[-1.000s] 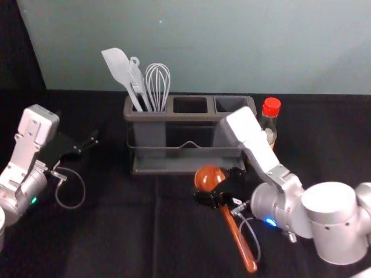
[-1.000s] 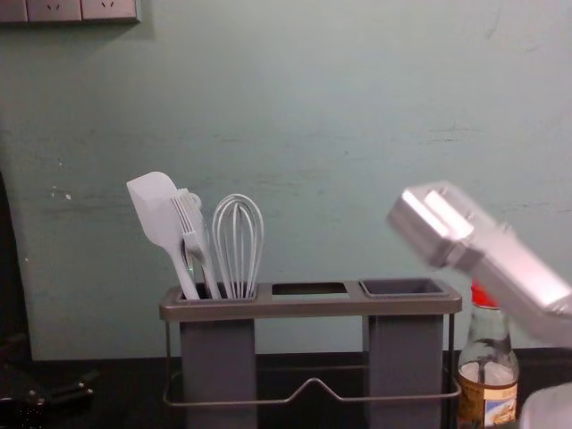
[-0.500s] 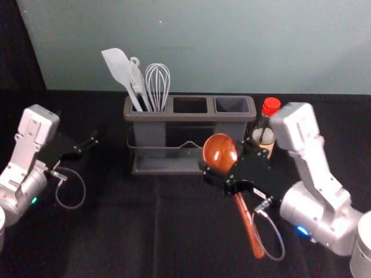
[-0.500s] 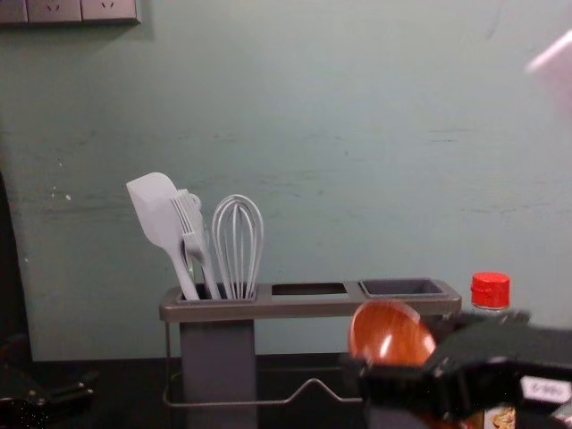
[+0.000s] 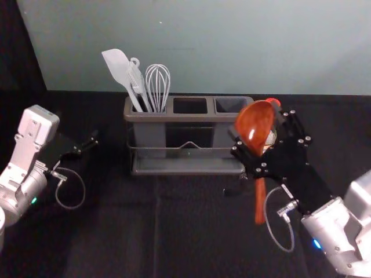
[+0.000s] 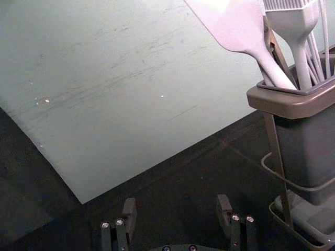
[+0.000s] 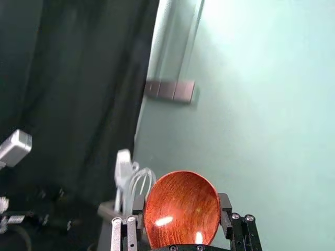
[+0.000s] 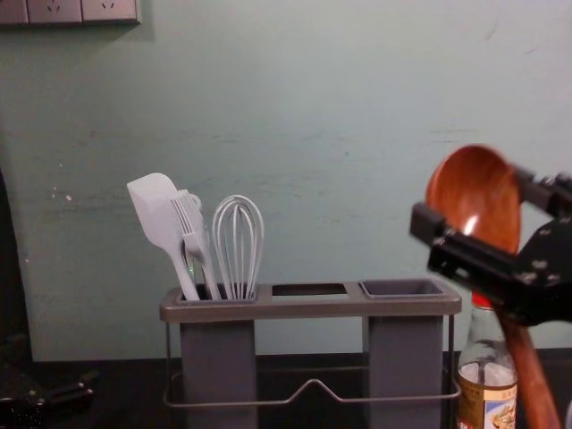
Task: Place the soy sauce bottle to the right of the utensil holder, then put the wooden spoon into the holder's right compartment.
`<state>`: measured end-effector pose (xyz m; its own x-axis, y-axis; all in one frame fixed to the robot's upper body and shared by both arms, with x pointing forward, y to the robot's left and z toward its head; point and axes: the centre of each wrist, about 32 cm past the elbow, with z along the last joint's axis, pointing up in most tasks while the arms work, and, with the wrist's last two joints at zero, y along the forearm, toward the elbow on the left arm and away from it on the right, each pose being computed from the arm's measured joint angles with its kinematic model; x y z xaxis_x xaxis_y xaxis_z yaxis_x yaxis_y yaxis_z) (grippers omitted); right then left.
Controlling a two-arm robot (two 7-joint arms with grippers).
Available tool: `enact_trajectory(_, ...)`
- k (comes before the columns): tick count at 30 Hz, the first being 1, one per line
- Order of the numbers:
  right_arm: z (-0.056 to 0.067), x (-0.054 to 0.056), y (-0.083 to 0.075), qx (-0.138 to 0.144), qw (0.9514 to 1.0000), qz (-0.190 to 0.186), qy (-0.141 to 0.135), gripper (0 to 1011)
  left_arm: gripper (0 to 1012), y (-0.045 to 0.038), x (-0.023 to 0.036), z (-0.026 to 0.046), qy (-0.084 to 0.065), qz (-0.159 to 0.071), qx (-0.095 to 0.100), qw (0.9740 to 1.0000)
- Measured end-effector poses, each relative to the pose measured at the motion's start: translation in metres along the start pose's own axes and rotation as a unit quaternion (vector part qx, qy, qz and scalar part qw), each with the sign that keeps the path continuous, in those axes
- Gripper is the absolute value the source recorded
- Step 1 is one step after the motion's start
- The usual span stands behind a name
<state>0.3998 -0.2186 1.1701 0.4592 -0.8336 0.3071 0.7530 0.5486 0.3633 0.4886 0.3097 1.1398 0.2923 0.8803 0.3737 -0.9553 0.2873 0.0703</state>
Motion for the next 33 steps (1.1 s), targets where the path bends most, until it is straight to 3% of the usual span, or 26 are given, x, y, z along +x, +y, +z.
enact_trajectory(2, -0.0053, -0.0016, -0.0028, 0.027, 0.9996, -0.008, -0.008, 838, 1005, 0.0, 0.0, 0.0, 0.0, 0.0, 0.0, 1.0)
enact_trajectory(6, -0.011, -0.0032, -0.0062, 0.045, 0.9987, -0.016, -0.016, 838, 1005, 0.0, 0.0, 0.0, 0.0, 0.0, 0.0, 1.0)
enact_trajectory(33, -0.0115, -0.0024, -0.0069, 0.047, 0.9987, -0.015, -0.011, 838, 1005, 0.0, 0.0, 0.0, 0.0, 0.0, 0.0, 1.0)
